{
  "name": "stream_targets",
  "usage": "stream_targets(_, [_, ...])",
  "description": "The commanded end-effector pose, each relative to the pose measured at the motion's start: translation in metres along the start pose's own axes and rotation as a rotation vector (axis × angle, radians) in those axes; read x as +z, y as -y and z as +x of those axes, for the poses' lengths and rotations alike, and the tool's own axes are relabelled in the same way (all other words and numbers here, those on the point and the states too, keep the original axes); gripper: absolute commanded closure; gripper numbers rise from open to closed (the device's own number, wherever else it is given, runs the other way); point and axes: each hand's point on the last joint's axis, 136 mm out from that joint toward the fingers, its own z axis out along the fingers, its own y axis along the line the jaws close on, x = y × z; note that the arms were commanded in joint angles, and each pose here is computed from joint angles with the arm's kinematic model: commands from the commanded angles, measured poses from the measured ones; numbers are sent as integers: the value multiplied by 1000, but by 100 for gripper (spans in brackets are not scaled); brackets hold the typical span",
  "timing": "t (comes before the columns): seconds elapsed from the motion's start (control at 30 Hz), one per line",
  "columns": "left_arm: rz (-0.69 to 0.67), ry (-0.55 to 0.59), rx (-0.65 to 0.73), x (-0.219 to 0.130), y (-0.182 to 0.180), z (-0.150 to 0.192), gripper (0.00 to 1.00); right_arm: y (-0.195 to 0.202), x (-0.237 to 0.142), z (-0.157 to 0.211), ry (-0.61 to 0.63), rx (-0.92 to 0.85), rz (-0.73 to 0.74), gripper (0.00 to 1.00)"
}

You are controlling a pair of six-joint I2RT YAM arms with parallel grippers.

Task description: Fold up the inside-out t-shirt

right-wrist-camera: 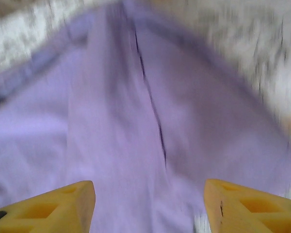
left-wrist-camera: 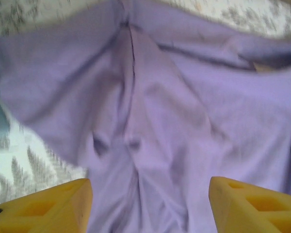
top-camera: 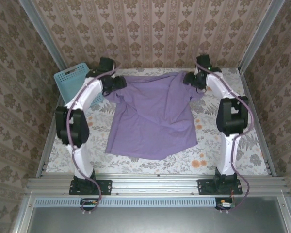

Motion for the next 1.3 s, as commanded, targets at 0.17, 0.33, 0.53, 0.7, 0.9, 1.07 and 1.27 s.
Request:
stream_targets(0.17, [-95,-20,6,-25,-38,108,33,-9,-54,131,-41,-98,22,35])
stream_targets(0.33, [-125,-106,2,-22,-71,177,33,31,-67,199,-119,-75,104,35])
stream_targets(0.53, [-82,-155,-2,-22,-75,218,34,53,-77,248,-168,27,90,33])
stream_targets(0.7, [-53,-208,9,-11,-68,235,44,62,-65,272,-212,78,89,34])
stream_targets(0.9, [-24,-269,3,5,-61,249,67,50,-57,269,-226,86,40,51])
stream_targets(1.07, [47,-256,39,-2,-36,248,90,44,-61,260,-211,71,40,86])
stream_targets(1.27, [63,-222,69,-26,-25,241,100,49,-95,239,-105,12,111,100])
